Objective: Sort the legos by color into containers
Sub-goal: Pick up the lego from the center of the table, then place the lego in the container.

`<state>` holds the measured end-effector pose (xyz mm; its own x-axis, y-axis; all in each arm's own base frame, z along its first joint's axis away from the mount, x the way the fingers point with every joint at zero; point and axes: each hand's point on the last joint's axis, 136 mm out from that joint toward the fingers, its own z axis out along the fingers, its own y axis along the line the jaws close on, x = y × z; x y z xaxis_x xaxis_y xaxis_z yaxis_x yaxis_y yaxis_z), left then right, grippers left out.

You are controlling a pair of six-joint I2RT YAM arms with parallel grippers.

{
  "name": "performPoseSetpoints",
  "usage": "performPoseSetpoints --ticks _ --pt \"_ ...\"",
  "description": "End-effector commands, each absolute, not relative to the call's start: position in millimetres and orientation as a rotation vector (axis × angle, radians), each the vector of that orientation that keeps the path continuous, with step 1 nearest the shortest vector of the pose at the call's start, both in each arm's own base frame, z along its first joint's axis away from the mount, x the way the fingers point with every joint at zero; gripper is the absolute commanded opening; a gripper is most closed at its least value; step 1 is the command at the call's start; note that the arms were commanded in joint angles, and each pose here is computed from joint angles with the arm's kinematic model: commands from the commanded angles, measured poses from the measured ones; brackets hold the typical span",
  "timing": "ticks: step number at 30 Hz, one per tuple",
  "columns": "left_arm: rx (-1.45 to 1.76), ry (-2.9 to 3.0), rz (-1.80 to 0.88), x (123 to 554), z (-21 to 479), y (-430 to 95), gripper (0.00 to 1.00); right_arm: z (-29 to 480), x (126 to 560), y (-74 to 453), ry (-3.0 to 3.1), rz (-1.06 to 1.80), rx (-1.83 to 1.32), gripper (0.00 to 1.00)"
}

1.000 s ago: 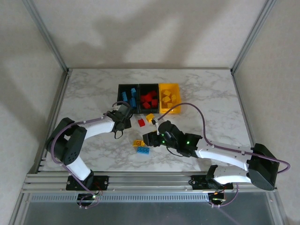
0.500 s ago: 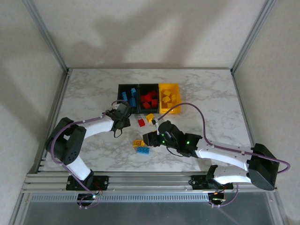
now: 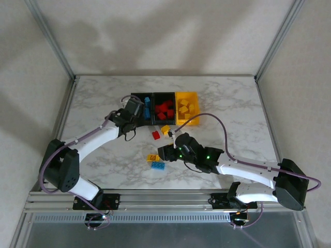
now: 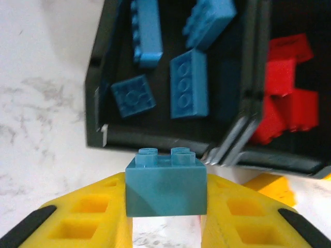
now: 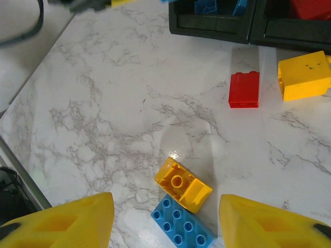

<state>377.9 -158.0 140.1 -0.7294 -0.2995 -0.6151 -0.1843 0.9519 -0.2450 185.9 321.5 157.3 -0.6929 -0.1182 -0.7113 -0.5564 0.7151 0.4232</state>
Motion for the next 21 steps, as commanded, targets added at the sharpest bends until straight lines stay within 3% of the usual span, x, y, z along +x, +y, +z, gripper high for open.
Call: performPoseSetpoints --ticks 1,15,21 --pt "-0.312 2.440 -0.208 394 142 -161 0.32 171 188 325 2.212 0.851 -0.491 0.56" --pt "-0.350 2.493 -0.136 461 106 -153 0.32 171 187 320 2.213 0.860 -0.453 0.56" --pt "-0.360 2.503 -0.128 462 100 -151 0.41 173 187 317 2.210 0.855 -0.443 0.56"
